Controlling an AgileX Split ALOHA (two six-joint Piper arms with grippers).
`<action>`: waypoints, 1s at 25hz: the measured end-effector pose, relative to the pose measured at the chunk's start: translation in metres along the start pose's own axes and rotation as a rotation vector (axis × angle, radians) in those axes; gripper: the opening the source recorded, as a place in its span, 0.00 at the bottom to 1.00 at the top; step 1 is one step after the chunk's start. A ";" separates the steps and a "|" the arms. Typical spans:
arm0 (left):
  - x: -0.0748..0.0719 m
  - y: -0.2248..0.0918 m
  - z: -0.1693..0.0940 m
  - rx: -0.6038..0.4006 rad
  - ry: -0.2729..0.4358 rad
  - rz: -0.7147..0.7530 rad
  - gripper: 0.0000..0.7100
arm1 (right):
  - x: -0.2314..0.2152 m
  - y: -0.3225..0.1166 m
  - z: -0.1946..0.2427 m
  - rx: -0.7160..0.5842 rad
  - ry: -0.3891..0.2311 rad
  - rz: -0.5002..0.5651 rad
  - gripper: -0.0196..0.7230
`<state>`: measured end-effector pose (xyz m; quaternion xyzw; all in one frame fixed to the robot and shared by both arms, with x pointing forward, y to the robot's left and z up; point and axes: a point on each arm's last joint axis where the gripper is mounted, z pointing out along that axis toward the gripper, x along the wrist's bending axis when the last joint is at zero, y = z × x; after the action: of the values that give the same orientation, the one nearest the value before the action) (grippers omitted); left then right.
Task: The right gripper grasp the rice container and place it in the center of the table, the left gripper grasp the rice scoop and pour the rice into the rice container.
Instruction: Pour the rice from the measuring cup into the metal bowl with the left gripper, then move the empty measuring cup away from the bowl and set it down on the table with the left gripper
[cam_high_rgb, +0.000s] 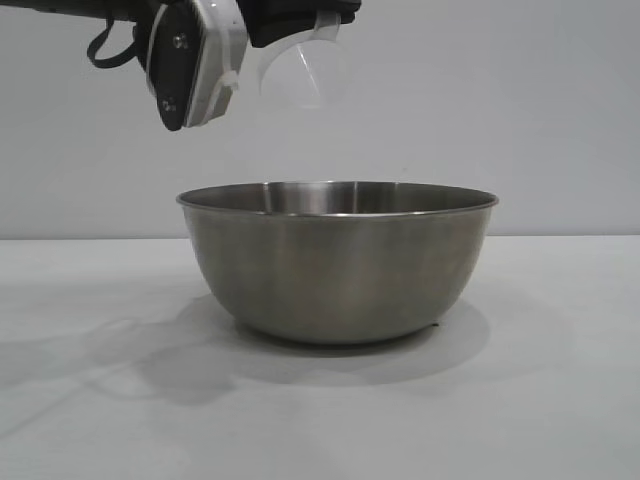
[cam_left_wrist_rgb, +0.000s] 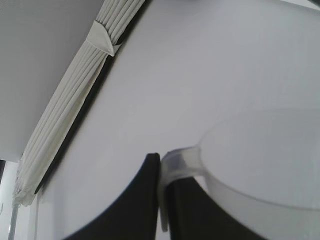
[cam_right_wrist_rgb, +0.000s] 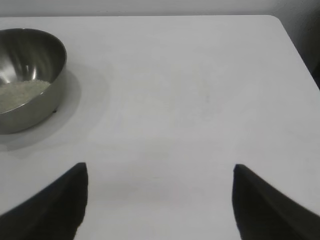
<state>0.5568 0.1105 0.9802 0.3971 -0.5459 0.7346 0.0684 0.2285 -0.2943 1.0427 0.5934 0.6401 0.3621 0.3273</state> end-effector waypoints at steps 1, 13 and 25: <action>-0.001 -0.003 0.000 0.033 -0.015 -0.039 0.00 | 0.000 0.000 0.000 0.000 0.000 0.000 0.74; -0.024 -0.038 -0.013 0.542 -0.050 -0.908 0.00 | 0.000 0.000 0.000 0.000 0.000 0.000 0.74; -0.048 -0.043 -0.044 1.021 0.211 -1.707 0.00 | 0.000 0.000 0.000 0.000 0.000 0.000 0.74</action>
<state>0.5901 0.1818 0.9770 0.5709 0.3117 0.6176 0.4422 0.2285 -0.2943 1.0427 0.5934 0.6401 0.3621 0.3273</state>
